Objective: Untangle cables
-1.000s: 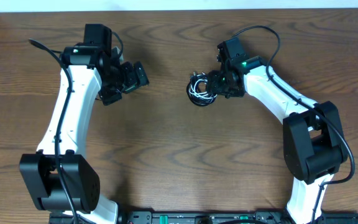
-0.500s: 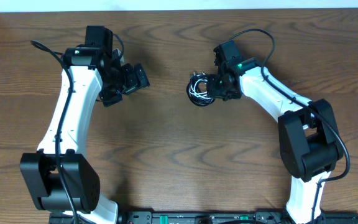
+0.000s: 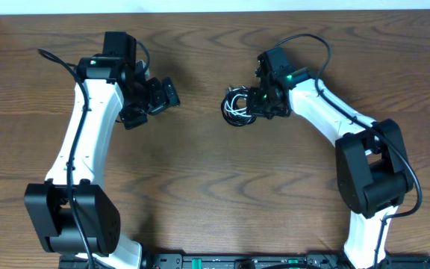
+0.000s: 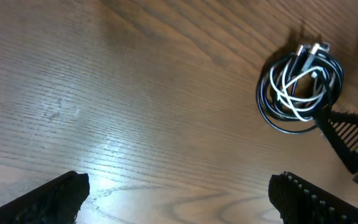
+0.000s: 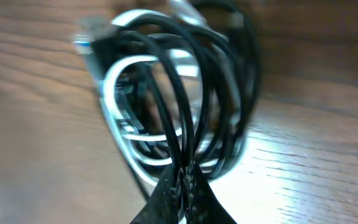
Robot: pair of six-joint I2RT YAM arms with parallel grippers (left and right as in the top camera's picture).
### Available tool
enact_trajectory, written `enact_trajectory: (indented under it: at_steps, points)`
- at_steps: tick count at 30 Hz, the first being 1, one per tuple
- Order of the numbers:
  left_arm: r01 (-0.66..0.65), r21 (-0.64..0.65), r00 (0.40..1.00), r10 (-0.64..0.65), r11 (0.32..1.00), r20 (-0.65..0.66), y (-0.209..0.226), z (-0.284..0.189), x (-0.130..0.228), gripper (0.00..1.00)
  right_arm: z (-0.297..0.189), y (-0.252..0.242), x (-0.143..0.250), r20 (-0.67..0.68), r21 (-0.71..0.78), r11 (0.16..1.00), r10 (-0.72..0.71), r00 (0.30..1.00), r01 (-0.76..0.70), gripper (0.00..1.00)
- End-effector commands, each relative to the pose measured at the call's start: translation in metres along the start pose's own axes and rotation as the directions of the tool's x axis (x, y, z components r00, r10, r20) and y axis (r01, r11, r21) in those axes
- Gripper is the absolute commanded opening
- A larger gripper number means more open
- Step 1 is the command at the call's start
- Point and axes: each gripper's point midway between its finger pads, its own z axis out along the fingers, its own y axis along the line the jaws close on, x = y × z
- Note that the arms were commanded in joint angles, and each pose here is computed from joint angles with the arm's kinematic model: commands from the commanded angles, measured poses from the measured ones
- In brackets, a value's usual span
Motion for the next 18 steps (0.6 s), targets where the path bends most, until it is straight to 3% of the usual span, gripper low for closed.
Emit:
enact_trajectory:
  at_steps: [1, 8, 14, 18]
  points:
    - [-0.017, 0.055, 0.998, 0.021, 0.998, -0.058, -0.019, 0.007, 0.016, 0.98, -0.071, 0.051, -0.03, 0.1, -0.226, 0.973, -0.028, 0.995, 0.05, 0.01]
    - [-0.075, 0.061, 0.994, 0.079, 0.995, -0.073, -0.036, 0.012, 0.029, 0.98, -0.159, 0.069, -0.055, 0.263, -0.36, 0.926, -0.021, 0.964, 0.118, 0.01]
    - [-0.092, 0.063, 0.992, 0.097, 0.994, -0.08, -0.041, 0.014, 0.033, 0.98, -0.206, 0.096, -0.059, 0.351, -0.471, 0.854, -0.049, 0.935, 0.221, 0.01]
    - [-0.092, 0.062, 0.992, 0.097, 0.994, -0.082, -0.041, 0.014, 0.034, 0.98, -0.227, 0.112, -0.07, 0.343, -0.571, 0.808, 0.076, 0.936, 0.144, 0.01]
